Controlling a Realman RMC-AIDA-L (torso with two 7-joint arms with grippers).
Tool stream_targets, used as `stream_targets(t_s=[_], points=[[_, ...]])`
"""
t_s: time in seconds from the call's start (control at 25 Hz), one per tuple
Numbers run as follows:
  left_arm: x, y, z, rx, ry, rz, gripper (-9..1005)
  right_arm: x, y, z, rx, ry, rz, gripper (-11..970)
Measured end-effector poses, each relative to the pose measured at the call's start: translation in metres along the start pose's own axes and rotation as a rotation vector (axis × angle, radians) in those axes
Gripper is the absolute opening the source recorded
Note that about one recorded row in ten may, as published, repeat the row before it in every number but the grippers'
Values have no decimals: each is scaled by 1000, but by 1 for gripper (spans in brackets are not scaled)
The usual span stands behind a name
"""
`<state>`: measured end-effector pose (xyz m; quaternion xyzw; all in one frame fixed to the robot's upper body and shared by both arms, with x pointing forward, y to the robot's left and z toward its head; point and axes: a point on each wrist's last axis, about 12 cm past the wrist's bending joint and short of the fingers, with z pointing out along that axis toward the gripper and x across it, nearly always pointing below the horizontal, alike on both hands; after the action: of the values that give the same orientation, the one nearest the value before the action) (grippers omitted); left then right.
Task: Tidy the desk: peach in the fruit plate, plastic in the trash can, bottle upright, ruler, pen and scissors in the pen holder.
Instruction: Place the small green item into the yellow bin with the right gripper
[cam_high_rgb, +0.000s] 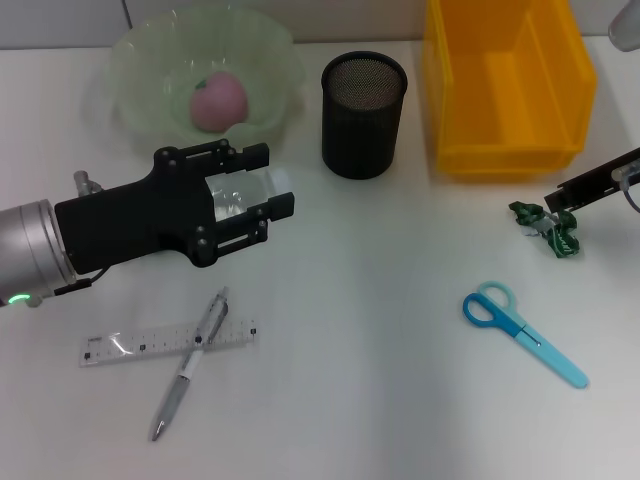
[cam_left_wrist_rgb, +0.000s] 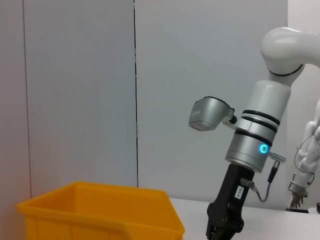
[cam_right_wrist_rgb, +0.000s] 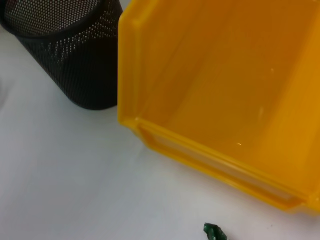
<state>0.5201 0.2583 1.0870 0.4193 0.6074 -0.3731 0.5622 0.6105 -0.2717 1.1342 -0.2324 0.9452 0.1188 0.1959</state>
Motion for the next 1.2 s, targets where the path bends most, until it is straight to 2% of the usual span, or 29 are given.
stream_targets(t_s=[0.72, 1.2], points=[[-1, 4, 2, -12, 7, 8, 581, -4, 1, -11, -3, -53, -5, 34], [-2, 5, 3, -17, 5, 10, 581, -20, 12, -45, -18, -171, -59, 59]])
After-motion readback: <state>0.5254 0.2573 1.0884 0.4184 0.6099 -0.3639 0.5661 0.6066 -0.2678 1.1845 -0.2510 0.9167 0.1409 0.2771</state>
